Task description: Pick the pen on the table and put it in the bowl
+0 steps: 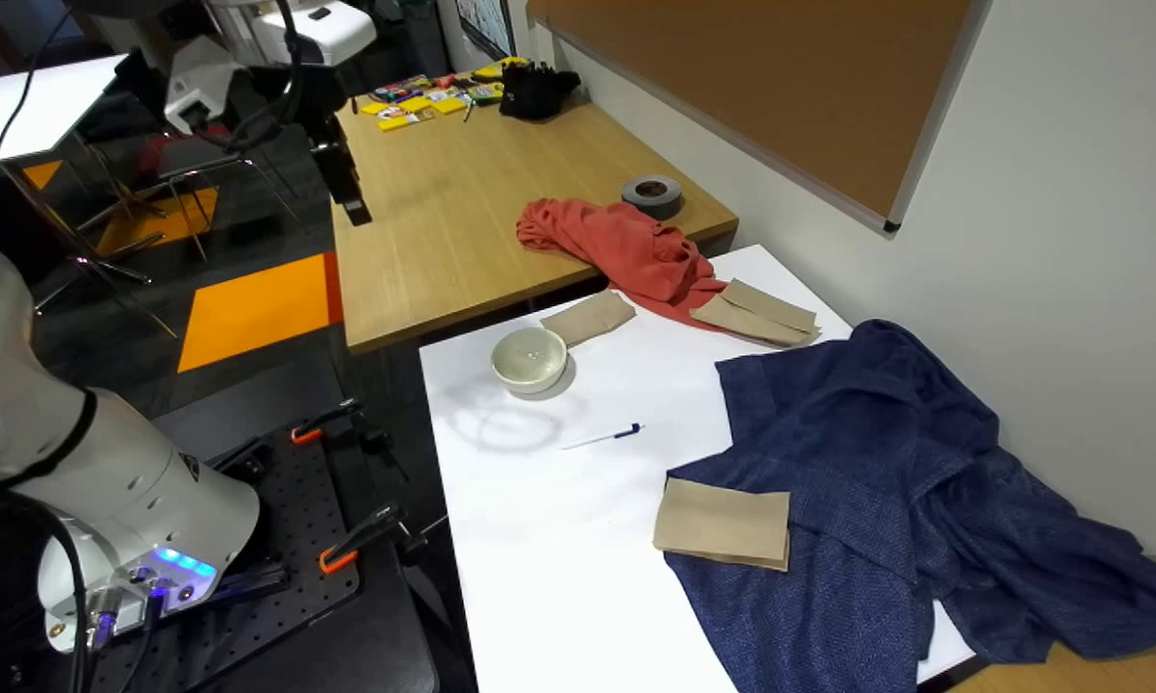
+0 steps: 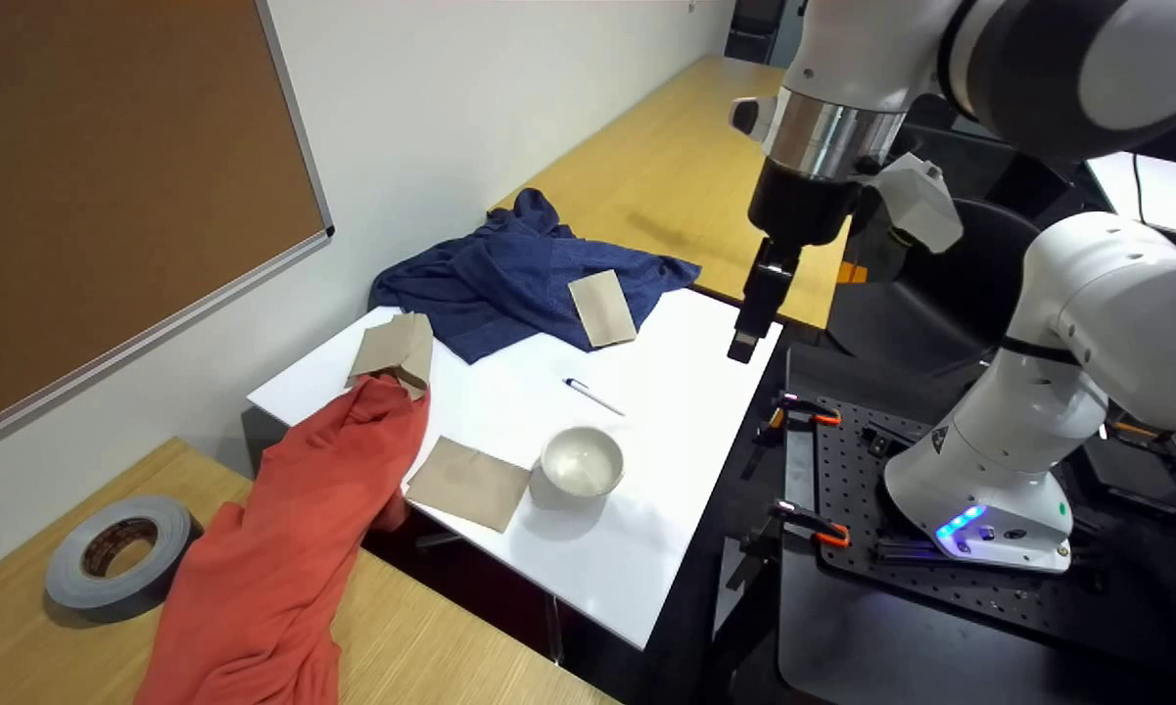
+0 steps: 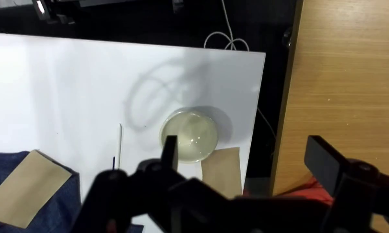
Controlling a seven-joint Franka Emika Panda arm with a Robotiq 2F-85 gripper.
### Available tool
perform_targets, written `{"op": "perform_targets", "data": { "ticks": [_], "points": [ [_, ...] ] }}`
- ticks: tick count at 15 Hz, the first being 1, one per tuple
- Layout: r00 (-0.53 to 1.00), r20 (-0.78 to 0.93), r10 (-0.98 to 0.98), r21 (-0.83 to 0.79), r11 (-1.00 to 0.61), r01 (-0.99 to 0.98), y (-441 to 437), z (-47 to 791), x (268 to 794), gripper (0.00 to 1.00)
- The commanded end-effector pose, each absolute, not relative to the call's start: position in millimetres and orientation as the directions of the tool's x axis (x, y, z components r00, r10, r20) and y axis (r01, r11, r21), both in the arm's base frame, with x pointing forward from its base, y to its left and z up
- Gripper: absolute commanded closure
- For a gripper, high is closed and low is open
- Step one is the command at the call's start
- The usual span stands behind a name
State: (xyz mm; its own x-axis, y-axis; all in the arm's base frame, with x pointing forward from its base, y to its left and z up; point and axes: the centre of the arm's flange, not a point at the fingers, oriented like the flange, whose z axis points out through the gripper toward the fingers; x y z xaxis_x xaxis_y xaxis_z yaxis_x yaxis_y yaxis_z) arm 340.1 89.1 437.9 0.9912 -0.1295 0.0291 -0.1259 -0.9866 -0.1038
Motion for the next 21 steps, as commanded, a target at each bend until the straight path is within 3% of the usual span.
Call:
{"op": "perform_targets", "data": {
  "ticks": [1, 12, 21],
  "points": [
    [0.977, 0.104, -0.188, -0.083, -0.980, -0.180, 69, 422, 380, 0.00],
    [0.938, 0.164, -0.306, 0.006, -0.950, -0.311, -37, 327, 457, 0.00],
    [0.947, 0.106, -0.303, 0.018, -0.952, -0.306, -41, 302, 457, 0.00]
  ]
}}
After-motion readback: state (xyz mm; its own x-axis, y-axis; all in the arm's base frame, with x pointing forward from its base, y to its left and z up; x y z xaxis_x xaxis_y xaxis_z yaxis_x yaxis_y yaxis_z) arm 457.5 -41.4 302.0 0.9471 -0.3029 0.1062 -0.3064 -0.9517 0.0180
